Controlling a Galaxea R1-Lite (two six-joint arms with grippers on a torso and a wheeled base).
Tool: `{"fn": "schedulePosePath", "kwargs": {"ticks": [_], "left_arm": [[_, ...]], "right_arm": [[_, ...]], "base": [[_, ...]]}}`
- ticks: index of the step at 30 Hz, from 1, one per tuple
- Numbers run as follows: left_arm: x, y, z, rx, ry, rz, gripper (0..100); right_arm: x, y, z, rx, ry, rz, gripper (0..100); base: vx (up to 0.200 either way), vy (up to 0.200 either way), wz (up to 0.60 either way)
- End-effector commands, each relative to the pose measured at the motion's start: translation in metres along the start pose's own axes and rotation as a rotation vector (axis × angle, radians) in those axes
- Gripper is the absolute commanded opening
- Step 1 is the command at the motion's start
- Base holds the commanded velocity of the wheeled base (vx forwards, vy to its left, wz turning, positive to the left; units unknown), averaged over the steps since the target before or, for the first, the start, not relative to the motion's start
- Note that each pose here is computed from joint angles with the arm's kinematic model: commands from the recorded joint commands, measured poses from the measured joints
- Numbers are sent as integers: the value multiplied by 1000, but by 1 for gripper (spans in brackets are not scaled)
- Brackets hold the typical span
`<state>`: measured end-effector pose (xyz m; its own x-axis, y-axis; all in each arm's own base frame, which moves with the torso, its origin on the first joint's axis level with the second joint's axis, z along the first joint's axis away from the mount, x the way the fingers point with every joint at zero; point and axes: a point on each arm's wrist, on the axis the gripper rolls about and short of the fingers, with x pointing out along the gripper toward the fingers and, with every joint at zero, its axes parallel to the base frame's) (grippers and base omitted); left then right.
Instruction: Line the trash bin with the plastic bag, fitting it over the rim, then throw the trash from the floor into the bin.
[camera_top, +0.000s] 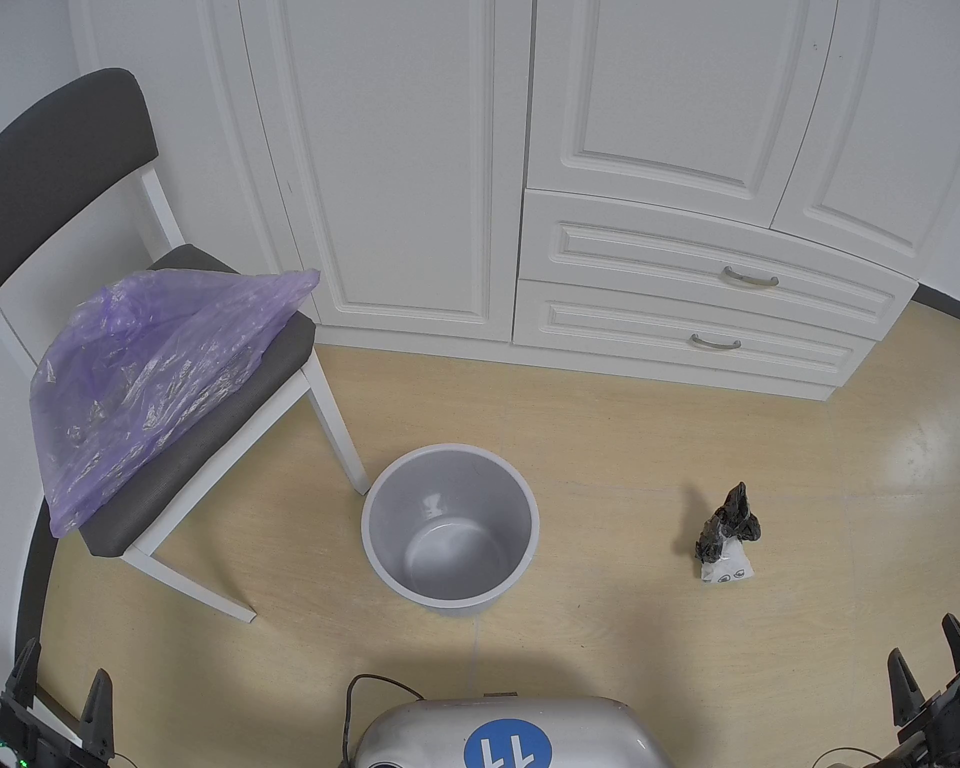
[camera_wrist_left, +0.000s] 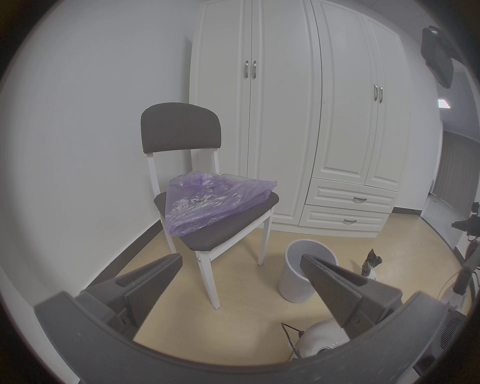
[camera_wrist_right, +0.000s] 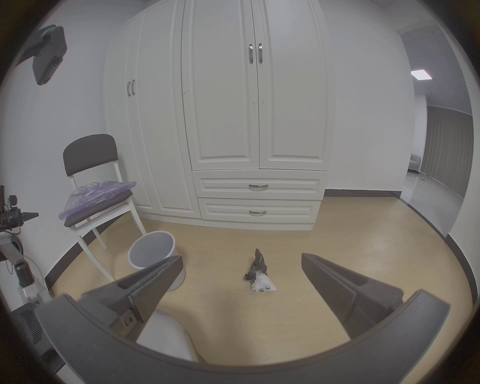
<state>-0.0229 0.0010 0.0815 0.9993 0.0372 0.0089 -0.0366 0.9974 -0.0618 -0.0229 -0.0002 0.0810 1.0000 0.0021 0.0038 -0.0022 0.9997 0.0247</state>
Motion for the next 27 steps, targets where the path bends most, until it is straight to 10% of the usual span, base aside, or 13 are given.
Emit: {"fn": "schedulePosePath", "kwargs": {"ticks": [1,27], "left_arm": [[0,0,-5,-1,3,0,100],[0,0,-5,0,3,0,100]], "right_arm": [[0,0,-5,0,1,-1,100],[0,0,-5,-5,1,-2,100]], "base": [[0,0,0],[0,0,0]]}}
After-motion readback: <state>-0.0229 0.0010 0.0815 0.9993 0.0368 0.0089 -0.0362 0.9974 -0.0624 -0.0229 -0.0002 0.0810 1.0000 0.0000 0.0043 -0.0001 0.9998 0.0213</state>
